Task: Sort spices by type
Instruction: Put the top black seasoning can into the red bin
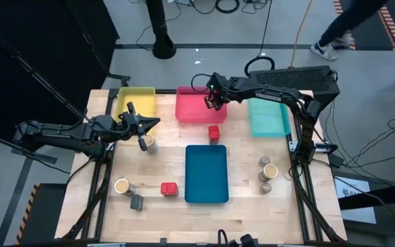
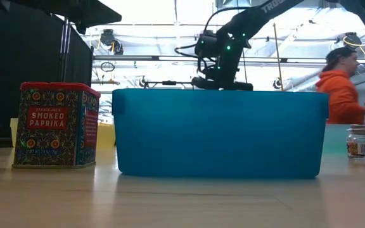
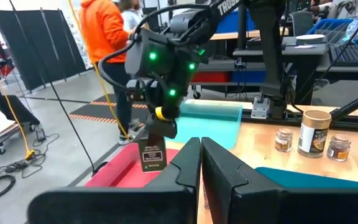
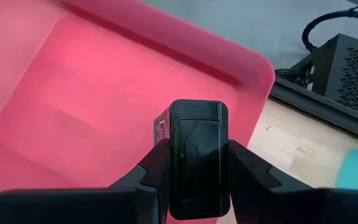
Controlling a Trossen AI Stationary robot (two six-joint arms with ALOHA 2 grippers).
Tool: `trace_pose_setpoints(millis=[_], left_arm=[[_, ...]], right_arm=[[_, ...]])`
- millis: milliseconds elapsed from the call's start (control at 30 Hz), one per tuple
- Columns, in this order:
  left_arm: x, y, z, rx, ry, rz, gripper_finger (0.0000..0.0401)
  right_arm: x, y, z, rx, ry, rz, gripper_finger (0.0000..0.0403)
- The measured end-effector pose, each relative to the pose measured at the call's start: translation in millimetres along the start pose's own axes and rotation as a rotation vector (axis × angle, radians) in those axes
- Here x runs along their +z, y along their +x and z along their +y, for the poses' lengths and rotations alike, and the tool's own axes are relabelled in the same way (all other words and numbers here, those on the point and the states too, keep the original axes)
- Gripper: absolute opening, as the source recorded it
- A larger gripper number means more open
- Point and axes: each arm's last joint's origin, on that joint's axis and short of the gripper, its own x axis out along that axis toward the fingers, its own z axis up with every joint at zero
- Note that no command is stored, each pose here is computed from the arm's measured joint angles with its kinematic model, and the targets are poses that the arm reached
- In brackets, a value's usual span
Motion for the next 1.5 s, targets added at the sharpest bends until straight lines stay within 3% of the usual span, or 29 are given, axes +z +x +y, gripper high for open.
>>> trace_pose_setpoints(millis=[467, 933, 1300, 1500], left_arm=[[0, 0, 0, 0.0, 0.001, 0.002, 0.0022], [-1, 0, 0, -0.001, 0.006, 0.015, 0.0022], [-1, 0, 0, -0.001, 0.006, 0.015, 0.0022], [-1, 0, 0, -0.001, 0.006, 0.015, 0.0022]], right_arm=[[-7, 24, 4, -0.045, -0.051, 0.04, 0.011], [-7, 23, 5, -0.041, -0.098, 0.035, 0.0115], [-7, 23, 5, -0.039, -0.085, 0.032, 0.0197], [-2, 13, 4, -0.021, -0.066, -0.001, 0.0206]])
